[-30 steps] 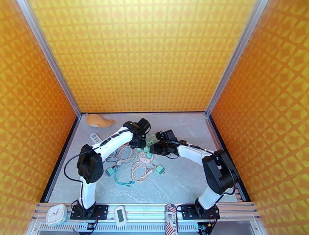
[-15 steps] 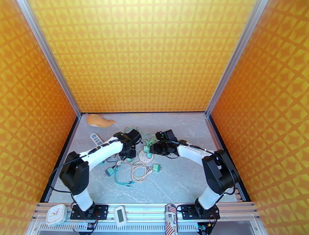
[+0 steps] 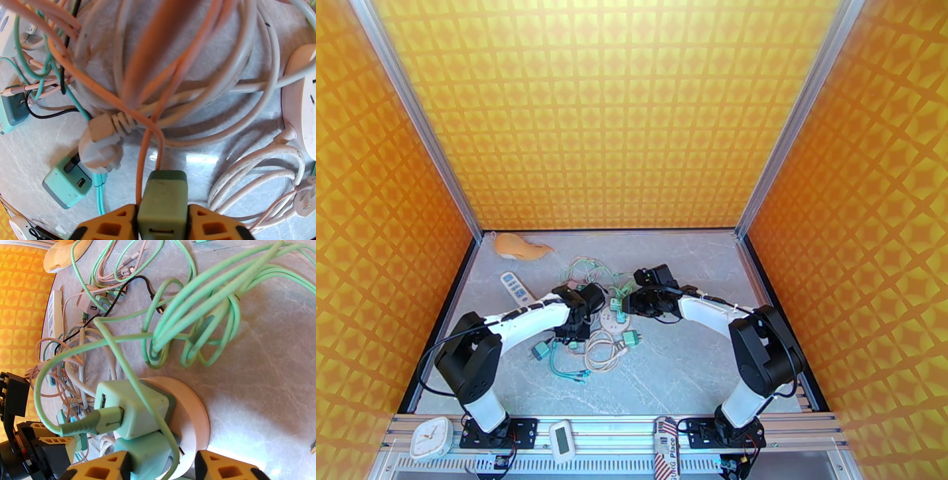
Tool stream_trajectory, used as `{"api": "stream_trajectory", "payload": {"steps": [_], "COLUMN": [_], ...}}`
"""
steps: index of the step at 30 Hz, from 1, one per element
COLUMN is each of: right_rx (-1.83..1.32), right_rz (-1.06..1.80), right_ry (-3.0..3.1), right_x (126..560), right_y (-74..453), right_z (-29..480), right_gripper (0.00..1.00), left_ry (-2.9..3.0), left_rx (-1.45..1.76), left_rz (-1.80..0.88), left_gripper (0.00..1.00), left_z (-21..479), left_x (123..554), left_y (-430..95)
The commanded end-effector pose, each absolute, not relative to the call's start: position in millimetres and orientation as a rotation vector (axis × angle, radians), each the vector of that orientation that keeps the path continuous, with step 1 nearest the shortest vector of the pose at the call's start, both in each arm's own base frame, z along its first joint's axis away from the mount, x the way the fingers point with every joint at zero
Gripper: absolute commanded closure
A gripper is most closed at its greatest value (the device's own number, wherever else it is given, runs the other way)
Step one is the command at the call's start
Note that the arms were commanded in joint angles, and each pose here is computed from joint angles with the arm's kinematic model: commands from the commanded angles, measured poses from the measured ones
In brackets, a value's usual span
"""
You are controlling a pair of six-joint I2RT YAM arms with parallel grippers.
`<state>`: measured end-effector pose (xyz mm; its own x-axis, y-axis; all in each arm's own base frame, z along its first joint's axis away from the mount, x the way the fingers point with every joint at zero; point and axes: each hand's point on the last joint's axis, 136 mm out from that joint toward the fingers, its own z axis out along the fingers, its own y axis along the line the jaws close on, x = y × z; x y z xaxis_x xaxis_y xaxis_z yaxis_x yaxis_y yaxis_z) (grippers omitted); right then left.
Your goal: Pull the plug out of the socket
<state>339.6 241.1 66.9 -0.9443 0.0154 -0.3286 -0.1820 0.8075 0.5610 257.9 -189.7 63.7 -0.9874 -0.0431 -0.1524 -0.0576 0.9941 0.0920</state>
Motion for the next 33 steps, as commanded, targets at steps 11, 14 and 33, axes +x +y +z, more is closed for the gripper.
{"api": "stream_trajectory", "payload": {"steps": [11,14,33], "right_rx": [-0.089,-0.071,0.18], "right_rz": [0.537,0.53,0.566], "right_ry": [2.767,2.685,2.691], "right_x": [315.5,322.8,281.8], "right_y": [198.8,196.2,244.7], "right_z": [79.4,111.9,109.7], "right_gripper": [0.47,0.4,0.33], "left_ry": [2.873,2.839,2.752], "left_rx": [-0.047,-0.059,-0.192], "left_rz": [-0.078,-0.167,-0.557], "left_gripper": [0.27,0.27,0.24], "left_z": [124.4,135.9,141.5], "left_x": [294.4,303.5,333.6], "left_y": [-222.8,-227.8,-213.1]}}
